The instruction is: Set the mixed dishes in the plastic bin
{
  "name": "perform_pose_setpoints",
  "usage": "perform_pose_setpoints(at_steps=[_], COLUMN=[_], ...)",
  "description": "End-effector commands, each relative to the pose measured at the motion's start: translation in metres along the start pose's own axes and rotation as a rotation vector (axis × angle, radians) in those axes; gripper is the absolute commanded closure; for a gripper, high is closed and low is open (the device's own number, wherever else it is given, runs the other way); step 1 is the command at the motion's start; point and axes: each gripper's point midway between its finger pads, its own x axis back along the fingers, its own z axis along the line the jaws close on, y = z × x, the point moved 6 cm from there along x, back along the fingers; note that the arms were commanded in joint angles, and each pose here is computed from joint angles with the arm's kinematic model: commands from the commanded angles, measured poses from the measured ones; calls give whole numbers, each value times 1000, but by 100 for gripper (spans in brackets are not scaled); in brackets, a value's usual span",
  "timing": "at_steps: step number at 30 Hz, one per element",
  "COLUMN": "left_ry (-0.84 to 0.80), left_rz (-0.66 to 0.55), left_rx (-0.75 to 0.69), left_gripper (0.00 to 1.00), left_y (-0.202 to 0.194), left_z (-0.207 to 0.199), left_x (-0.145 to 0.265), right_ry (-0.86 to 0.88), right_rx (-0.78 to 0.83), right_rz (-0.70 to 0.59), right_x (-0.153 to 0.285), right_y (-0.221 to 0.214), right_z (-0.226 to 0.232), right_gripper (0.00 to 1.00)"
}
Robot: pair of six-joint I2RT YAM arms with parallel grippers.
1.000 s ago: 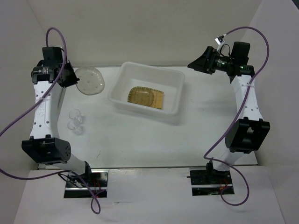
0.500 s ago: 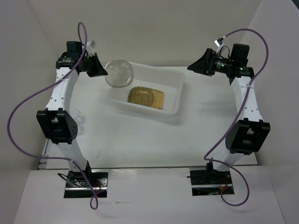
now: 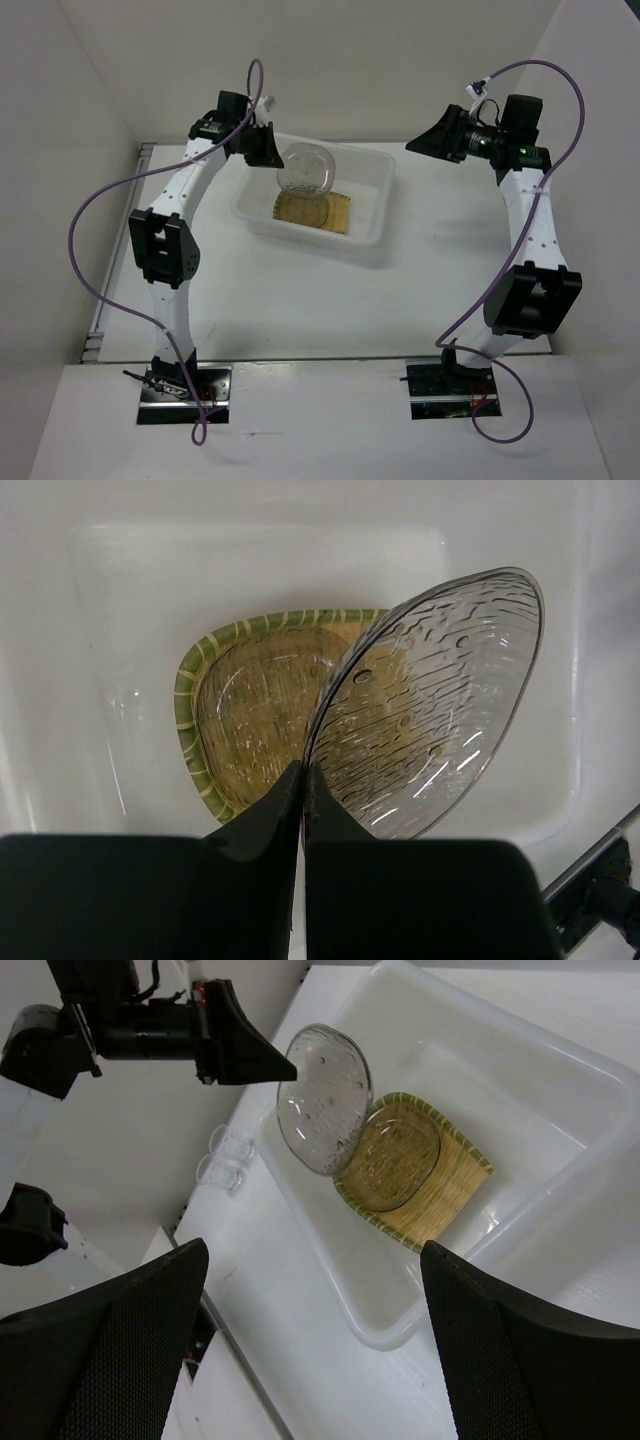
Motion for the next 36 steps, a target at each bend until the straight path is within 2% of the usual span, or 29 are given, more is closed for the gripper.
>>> perform_pose_setpoints(at_steps=[1,16,21,23,25,26,29,32,35,36], left_ry=[59,98,141,153,163,167,195,190,259,280], left_rz=[10,133,163,161,159,132,54,-40,-157,-201], left_rx=[-28,52,65,64,72,61,43,27,14,11], left_gripper=[100,98,85,74,66,57,38,34,33,33], left_y=[-8,-44,-53,-53,-51,-42,-17,15,47,53], left_z=[10,47,57,58,58,54,43,23,12,4], left_x=[-27,-90,-96,-96,-95,-89,-66,-28,31,62], right_ry=[-6,-22,-30,-31,-33,-33,-33,-40,-41,-40], right_rx=[57,55,45,37,29,29,29,27,19,26], right_rz=[-32,-38,-40,-35,-31,-31,-31,-36,-32,-36], right_x=[11,16,18,18,17,17,17,19,19,19], right_y=[5,6,5,4,1,1,1,2,0,1], right_z=[9,4,0,0,-2,-2,-2,-4,-6,-6], right_gripper=[9,9,9,9,9,9,9,8,8,8])
